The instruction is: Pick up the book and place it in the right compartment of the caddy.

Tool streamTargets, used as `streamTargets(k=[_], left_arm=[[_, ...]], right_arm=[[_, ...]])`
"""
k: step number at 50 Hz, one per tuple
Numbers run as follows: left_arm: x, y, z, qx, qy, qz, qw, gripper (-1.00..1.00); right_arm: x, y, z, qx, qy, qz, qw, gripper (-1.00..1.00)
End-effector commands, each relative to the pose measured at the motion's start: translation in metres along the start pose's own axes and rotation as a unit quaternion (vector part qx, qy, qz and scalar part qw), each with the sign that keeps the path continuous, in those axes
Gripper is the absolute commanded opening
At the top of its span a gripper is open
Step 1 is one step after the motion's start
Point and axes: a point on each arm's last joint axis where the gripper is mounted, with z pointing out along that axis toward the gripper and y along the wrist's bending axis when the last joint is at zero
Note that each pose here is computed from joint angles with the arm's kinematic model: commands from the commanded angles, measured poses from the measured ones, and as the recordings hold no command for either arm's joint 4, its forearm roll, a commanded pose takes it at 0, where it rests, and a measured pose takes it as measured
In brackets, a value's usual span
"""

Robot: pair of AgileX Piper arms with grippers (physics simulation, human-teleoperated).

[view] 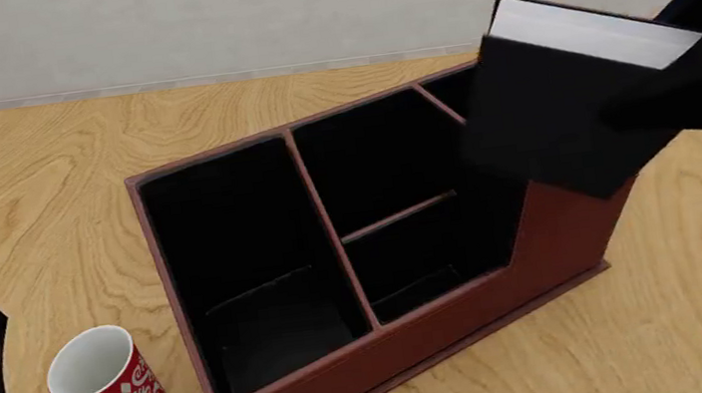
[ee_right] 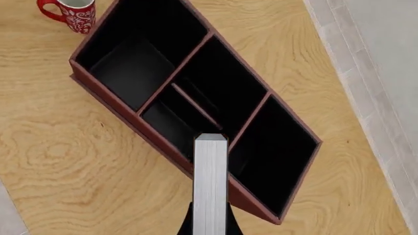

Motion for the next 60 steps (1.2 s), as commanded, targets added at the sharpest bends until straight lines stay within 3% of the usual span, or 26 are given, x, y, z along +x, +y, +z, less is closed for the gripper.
streamTargets(k=[1,20,40,60], left_arm=[[-0.001,0.000,0.000,0.003,-0.002,-0.001,1.0000,1.00],[0.003,-0.001,0.000,0.004,0.002,-0.001,1.0000,1.00],[0.006,0.000,0.001,0.004,0.008,0.000,1.0000,1.00],[0.008,-0.001,0.001,0.006,0.016,0.001,0.9999,1.00]], right_arm=[[-0.017,-0.021,-0.021,0.043,-0.030,0.012,0.9986,-1.00],[-0.041,-0.048,-0.040,0.091,-0.061,0.024,0.9937,-1.00],[-0.067,-0.075,-0.018,0.094,-0.055,0.043,0.9931,-1.00],[-0.073,-0.097,0.008,0.095,-0.030,0.071,0.9925,-1.00]])
